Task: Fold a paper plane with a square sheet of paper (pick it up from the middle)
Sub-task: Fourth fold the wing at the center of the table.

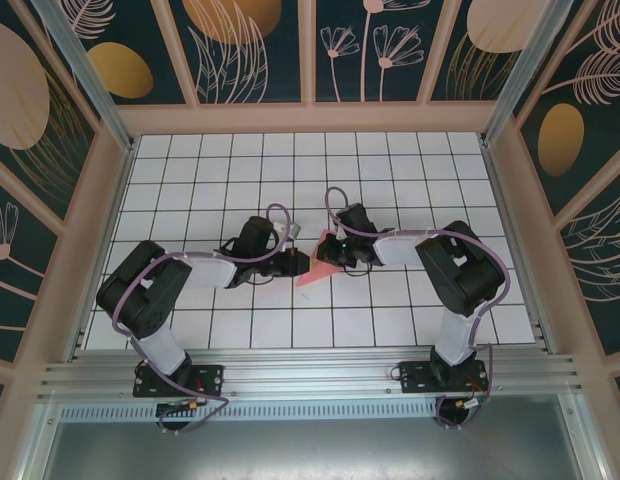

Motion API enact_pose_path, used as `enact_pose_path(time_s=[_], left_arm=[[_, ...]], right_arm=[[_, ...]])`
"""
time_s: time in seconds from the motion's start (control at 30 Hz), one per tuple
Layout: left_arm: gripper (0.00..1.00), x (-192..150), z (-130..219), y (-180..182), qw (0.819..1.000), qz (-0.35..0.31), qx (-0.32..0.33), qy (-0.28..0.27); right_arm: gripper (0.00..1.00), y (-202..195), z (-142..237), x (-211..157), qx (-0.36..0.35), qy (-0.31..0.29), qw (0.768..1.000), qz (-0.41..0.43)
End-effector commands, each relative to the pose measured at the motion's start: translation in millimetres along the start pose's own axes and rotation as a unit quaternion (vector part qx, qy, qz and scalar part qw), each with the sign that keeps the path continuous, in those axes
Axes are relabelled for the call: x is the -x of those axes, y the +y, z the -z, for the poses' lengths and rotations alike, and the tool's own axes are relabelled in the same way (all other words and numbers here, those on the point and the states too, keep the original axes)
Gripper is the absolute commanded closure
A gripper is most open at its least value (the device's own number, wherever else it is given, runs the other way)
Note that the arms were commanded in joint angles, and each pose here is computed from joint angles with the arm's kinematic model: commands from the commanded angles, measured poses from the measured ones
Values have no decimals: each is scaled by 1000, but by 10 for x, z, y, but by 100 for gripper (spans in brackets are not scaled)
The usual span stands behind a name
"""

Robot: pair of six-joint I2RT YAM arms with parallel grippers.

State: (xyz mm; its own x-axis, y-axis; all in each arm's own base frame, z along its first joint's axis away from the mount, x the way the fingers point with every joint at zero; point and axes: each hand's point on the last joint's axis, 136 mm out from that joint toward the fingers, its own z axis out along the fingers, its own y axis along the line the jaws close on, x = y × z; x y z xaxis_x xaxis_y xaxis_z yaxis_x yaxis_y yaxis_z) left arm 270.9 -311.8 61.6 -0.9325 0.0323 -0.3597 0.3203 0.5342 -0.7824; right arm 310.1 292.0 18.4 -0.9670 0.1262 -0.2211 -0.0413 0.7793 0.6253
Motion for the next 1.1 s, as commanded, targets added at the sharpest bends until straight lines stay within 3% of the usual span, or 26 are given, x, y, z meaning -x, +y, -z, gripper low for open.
enact_pose_path(time_s=[0.0,0.2,0.53,0.67,0.9,1.07], left_arm=[[90,-15,-92,69,1000,17,-1,4],[90,-153,-195,326,999,42,28,21],[95,-702,-107,793,985,98,113,91],[95,-734,-67,652,987,94,84,100],[92,-326,65,165,998,44,28,41],[92,-238,38,46,999,40,-4,27]], right_arm=[[89,-177,-53,-76,-32,10,999,-5],[89,-184,-53,-79,-32,10,999,-6],[88,-201,-55,-57,-39,7,999,-7],[88,-215,-67,-53,-43,6,999,-8],[88,-199,-67,-47,-41,6,999,-7],[88,-165,-71,-36,-37,6,999,-3]])
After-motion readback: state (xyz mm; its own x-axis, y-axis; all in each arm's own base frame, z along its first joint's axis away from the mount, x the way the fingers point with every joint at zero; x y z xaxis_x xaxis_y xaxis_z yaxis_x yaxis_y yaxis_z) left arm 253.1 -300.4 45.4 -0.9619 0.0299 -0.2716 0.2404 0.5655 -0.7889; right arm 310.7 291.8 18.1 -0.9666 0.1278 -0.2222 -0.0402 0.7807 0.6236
